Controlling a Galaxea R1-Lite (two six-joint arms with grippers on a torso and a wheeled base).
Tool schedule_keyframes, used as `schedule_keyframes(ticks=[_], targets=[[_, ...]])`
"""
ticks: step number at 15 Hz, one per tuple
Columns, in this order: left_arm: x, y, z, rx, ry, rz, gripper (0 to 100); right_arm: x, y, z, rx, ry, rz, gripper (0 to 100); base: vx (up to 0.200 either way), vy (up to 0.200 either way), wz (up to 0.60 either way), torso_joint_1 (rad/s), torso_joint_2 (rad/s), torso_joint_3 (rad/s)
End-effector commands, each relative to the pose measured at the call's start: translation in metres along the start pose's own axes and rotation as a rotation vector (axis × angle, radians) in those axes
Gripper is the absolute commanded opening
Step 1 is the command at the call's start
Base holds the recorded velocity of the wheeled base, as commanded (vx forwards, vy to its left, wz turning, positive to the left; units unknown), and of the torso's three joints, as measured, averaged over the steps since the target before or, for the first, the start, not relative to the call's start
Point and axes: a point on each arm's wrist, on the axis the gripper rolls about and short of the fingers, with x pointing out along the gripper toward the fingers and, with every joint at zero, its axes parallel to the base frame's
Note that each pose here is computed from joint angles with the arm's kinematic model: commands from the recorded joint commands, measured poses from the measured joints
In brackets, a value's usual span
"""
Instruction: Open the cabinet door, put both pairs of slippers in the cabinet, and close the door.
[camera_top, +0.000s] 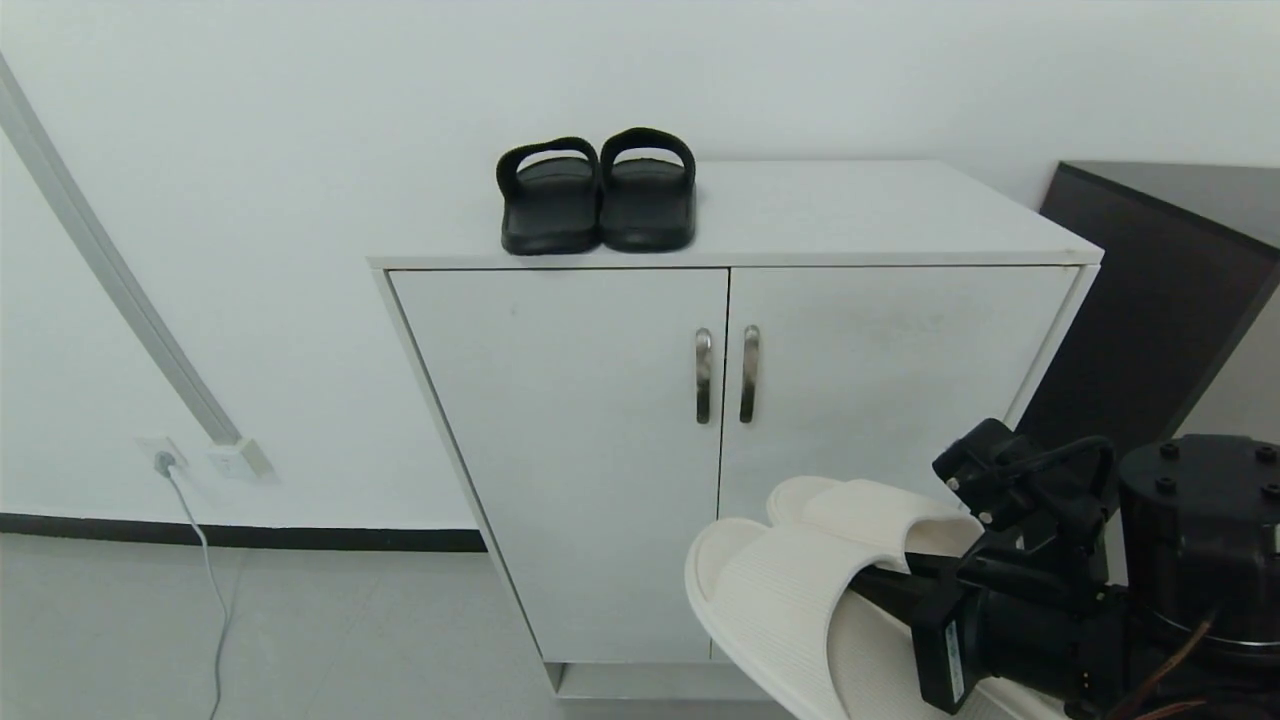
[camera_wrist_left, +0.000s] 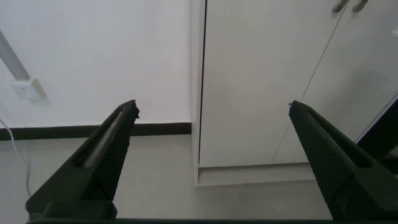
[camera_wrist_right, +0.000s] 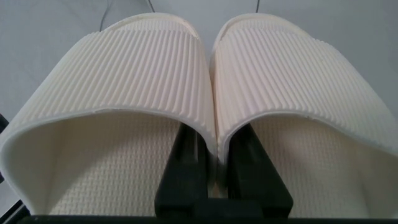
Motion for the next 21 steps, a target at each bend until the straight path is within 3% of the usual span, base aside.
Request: schedule_keyframes(ticks=[1,10,17,19,20,21], targets=[[0.000,0.000,0.000,0.001,0.001,0.000,100,0.000,0.000,-0.002,-0.001,0.006,0.002,0,0.000,0.000,0.00,-0.124,0.47,0.344],[0.000,0.000,0.000,-0.001,0.001,0.000,100,0.000,0.002,-0.005,-0.006,0.016,0.008,0,0.000,0.000,0.00,-0.059,0.43,0.364],[0.000,0.000,0.001,-0.004,-0.005,0.007,100,-0.001,0.003,-0.004,-0.007,0.013,0.009,0,0.000,0.000,0.00,0.001,0.04,0.036],[0.001,0.000,0.003,0.010,0.006,-0.002,100,-0.002,0.003,-0.004,-0.007,0.010,0.010,0,0.000,0.000,0.00,0.000,0.00,0.000],[-0.003,-0.001,0.028,-0.006,-0.051,-0.007,100,-0.002,0.003,-0.004,-0.007,0.010,0.010,0,0.000,0.000,0.00,0.000,0.00,0.000],[-0.004,-0.001,0.053,-0.071,-0.067,-0.022,100,-0.002,0.003,-0.004,-0.007,0.011,0.010,0,0.000,0.000,0.00,0.000,0.00,0.000]])
